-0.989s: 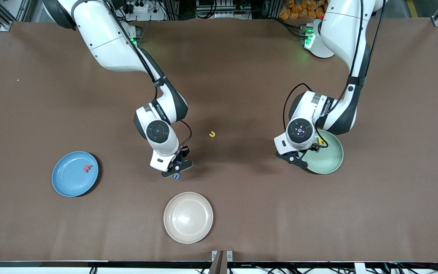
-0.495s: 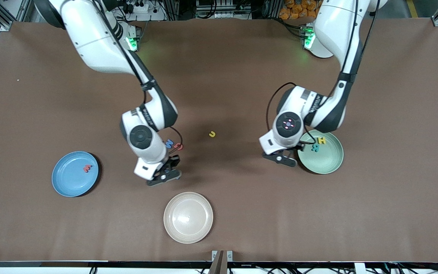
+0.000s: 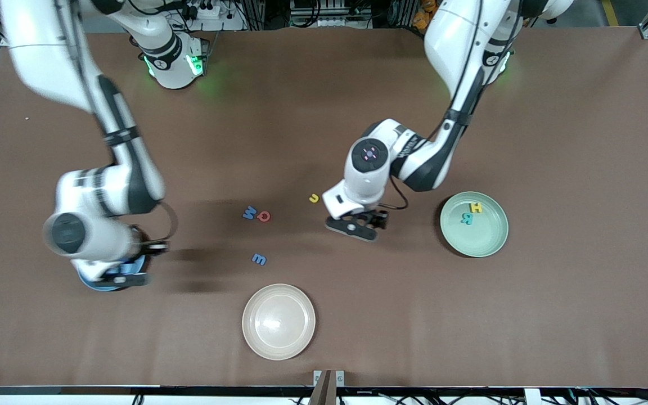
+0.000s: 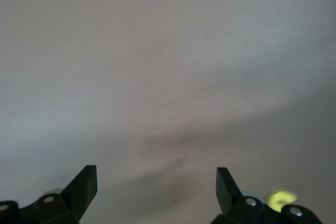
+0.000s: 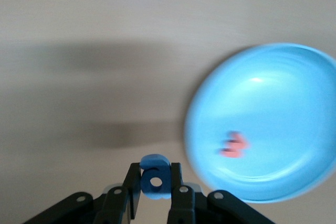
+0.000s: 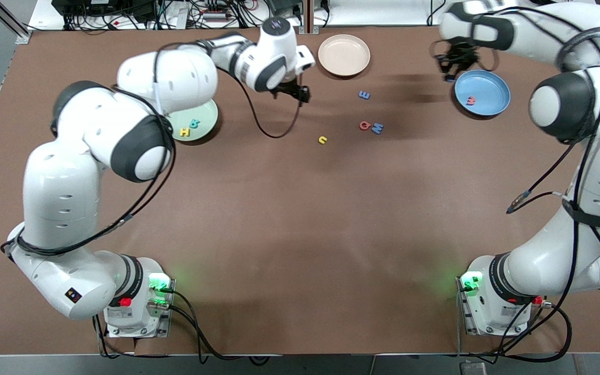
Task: Sort upper and lower case letters into plates
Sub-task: 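Drop the blue a in the blue plate while the left gripper reaches Q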
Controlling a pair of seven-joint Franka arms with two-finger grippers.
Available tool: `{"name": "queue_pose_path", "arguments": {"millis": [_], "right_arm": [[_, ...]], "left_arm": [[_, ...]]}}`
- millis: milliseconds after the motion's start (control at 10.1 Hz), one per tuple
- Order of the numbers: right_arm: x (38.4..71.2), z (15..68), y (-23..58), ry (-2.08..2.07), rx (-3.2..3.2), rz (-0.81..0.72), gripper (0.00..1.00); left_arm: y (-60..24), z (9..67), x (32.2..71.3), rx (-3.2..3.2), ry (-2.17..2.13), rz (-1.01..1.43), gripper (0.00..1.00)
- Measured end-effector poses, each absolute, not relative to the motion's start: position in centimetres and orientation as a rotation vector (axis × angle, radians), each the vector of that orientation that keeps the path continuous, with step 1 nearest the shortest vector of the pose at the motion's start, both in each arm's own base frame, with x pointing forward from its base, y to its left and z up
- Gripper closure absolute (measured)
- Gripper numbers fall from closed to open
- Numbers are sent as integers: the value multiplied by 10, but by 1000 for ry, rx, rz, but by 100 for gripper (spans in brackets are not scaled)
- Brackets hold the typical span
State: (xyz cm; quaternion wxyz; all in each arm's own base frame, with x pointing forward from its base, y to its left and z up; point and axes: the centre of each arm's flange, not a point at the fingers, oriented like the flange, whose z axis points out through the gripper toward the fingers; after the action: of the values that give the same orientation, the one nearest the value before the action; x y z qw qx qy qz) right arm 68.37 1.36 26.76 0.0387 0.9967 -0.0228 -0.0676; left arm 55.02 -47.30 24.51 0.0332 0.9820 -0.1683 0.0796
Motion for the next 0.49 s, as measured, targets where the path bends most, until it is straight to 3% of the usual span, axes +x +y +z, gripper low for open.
{"name": "queue_pose_path", "arguments": {"millis": [495], "right_arm": [[684,242,-79,-170,2977,-173,72]], "left_arm": [[-587,237,482,2735,-560,563,0]]}}
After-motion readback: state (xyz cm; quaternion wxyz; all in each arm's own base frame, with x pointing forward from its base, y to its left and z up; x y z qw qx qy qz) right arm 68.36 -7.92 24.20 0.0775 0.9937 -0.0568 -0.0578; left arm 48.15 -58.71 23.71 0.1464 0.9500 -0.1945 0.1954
